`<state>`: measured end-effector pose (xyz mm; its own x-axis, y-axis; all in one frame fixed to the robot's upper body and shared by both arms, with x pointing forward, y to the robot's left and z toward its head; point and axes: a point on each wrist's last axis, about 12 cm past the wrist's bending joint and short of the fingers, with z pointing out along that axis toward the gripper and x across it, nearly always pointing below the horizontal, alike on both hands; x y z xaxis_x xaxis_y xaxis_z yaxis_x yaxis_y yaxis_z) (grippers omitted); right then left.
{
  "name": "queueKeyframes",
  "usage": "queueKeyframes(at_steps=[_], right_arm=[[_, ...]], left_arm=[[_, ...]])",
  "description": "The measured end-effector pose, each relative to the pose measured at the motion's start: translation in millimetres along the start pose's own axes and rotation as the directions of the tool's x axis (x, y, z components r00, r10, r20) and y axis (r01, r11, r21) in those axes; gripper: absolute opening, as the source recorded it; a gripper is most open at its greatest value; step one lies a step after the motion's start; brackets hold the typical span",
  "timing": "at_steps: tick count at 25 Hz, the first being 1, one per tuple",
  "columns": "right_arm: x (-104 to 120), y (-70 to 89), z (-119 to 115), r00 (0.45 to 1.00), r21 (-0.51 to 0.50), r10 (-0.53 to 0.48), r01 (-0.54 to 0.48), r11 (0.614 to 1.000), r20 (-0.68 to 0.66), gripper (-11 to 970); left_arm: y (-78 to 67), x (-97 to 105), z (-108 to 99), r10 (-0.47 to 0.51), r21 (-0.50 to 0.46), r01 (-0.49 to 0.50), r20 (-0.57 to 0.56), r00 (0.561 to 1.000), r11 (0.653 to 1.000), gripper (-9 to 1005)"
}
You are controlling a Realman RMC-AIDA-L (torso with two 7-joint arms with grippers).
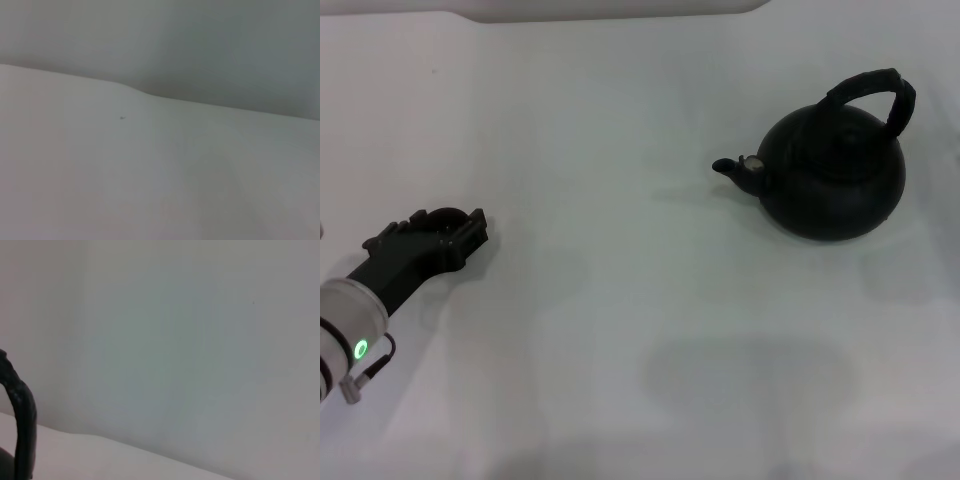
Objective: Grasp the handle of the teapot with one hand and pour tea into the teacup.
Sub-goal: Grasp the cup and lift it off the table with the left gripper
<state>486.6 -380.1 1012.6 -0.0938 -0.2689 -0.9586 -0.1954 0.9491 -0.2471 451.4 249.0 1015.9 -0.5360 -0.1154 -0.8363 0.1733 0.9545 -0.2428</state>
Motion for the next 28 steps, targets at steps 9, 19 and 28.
queueKeyframes(at_steps=[9,19,28], right_arm=[[-0.2,0.0,0.5,1.000,0.000,0.000,0.000,1.000,-0.001,860],[-0.2,0.0,0.5,1.000,0.000,0.000,0.000,1.000,0.000,860],[0.3,-1.2,-0.4,1.000,0.004,0.000,0.000,1.000,-0.002,860]], left_arm=[[0.8,2.1,0.2,0.000,-0.002,0.000,-0.007,1.000,1.000,757],[-3.0,-0.8,0.8,0.017,0.021,-0.017,0.003,1.000,1.000,728],[-9.8,-19.6,9.1,0.056,0.075,-0.060,0.048,0.997,0.995,703]])
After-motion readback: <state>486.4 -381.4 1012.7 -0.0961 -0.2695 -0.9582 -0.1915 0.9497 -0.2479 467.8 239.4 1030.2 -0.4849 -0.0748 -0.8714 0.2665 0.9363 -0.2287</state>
